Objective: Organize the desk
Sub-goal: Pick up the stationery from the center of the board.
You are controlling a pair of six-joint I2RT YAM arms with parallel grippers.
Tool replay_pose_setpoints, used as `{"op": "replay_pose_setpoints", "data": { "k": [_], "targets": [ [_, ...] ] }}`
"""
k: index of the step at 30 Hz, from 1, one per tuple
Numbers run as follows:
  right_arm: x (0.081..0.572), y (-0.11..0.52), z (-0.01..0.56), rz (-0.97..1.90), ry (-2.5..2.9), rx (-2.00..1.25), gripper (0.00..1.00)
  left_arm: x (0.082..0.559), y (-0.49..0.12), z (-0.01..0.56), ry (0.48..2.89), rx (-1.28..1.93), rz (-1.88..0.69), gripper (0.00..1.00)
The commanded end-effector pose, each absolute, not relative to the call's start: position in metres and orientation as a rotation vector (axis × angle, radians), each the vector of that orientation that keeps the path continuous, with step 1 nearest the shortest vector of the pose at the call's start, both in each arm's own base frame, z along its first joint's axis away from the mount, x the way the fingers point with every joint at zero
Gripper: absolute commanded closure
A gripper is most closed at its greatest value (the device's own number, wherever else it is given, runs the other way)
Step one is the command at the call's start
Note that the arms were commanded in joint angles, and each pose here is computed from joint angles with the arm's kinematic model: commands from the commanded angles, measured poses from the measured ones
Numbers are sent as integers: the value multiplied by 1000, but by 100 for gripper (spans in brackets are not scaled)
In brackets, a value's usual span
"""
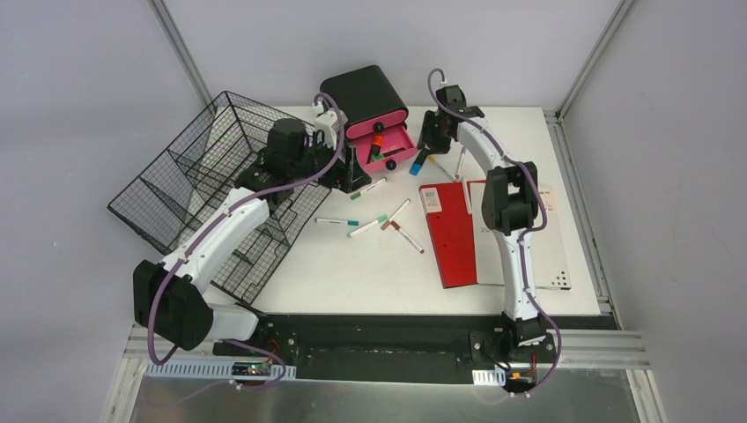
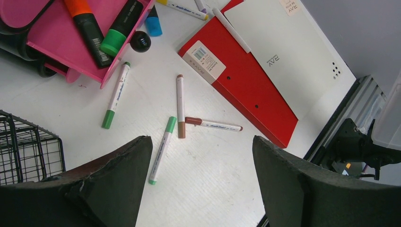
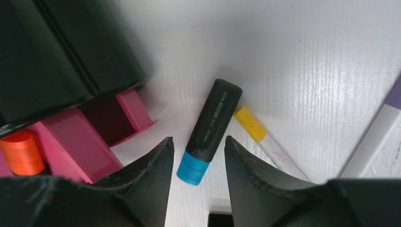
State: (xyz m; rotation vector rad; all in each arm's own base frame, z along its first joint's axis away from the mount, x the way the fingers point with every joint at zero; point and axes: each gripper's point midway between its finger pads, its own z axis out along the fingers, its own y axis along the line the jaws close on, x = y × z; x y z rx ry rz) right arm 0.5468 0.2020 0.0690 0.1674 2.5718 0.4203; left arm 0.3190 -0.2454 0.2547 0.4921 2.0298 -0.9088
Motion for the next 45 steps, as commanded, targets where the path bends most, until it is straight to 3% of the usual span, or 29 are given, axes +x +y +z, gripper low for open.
{"op": "replay_pose_setpoints", "data": {
  "k": [1, 17, 29, 40, 45],
  "targets": [
    [559, 210, 82, 386, 2519, 187, 53, 319, -241, 273, 1953, 516, -891, 21],
    [566, 204, 52, 199, 2519, 164, 49, 318, -242, 273, 1955, 518, -900, 21],
    [554, 171, 30, -10, 2545, 39, 53, 318, -243, 273, 1956, 516, -907, 21],
    [546, 170, 33, 66, 2559, -1, 66, 317, -244, 272, 1957, 521, -919, 20],
    [545, 178, 28, 102, 2590, -34, 59, 317, -244, 273, 1954, 520, -918, 21]
  ]
}}
